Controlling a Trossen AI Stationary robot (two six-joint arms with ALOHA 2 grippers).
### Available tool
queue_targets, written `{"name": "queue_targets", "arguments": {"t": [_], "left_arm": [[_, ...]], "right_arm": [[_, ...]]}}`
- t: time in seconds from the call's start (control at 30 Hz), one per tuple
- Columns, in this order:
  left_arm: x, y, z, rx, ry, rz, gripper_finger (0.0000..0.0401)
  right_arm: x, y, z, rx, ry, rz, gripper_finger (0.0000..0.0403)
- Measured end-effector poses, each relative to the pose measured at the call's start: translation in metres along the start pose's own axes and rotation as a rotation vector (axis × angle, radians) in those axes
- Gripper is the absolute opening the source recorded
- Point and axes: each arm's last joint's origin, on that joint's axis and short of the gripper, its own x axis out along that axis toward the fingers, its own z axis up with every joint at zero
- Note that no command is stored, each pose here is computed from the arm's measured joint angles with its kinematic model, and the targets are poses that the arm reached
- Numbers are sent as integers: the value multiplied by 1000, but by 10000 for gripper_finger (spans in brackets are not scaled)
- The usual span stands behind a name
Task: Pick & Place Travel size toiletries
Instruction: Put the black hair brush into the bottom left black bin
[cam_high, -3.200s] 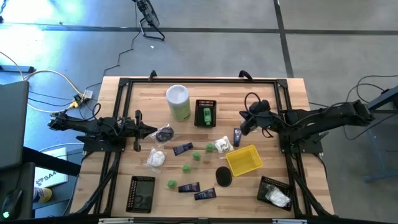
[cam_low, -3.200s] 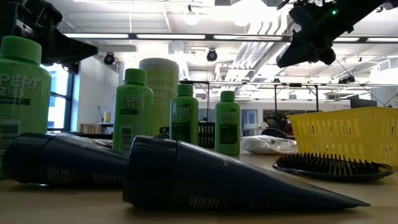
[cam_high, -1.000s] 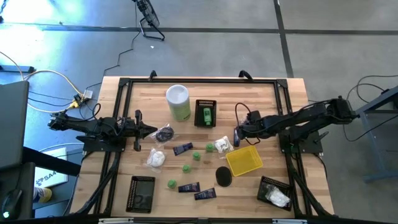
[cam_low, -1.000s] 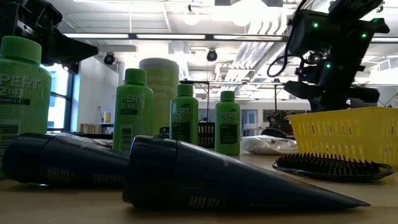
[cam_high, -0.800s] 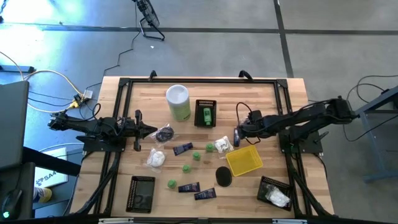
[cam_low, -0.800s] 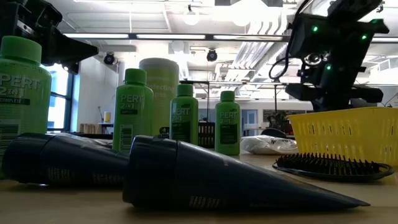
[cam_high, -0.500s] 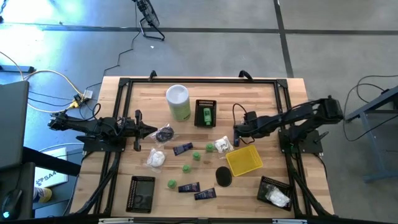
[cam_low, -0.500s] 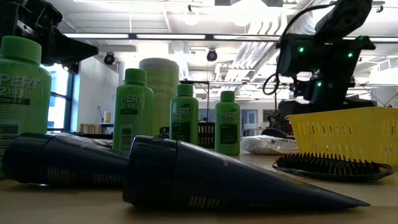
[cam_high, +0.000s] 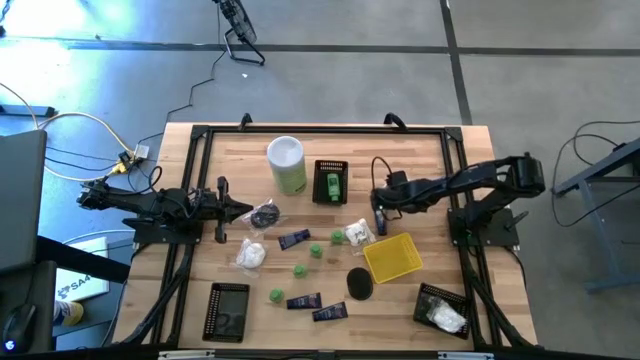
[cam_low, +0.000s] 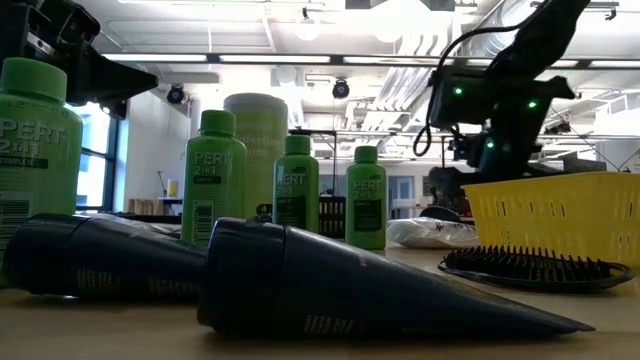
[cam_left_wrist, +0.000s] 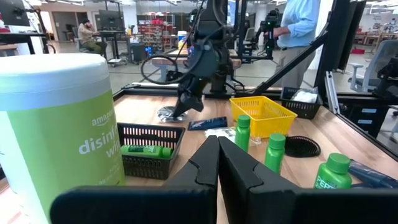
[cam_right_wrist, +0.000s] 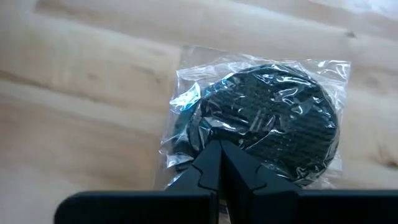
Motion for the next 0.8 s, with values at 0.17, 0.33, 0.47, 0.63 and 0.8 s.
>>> {"name": "queue_targets", "arguments": {"t": [0.17, 0.33, 0.47, 0.63, 0.8], "left_arm": [[0, 0, 0, 0, 0, -2, 3], [0, 0, 0, 0, 0, -2, 3], [0, 0, 0, 0, 0, -1, 3], [0, 0, 0, 0, 0, -2, 3], [0, 0, 0, 0, 0, -1, 3]], "right_arm": [[7, 1, 13, -8, -24, 39, 2], [5, 1, 17, -41, -37, 56, 2], [-9, 5, 20, -45, -94, 126, 2], [-26, 4, 24, -91, -133, 190, 2], [-30, 6, 21, -219, -62, 255, 2]]}}
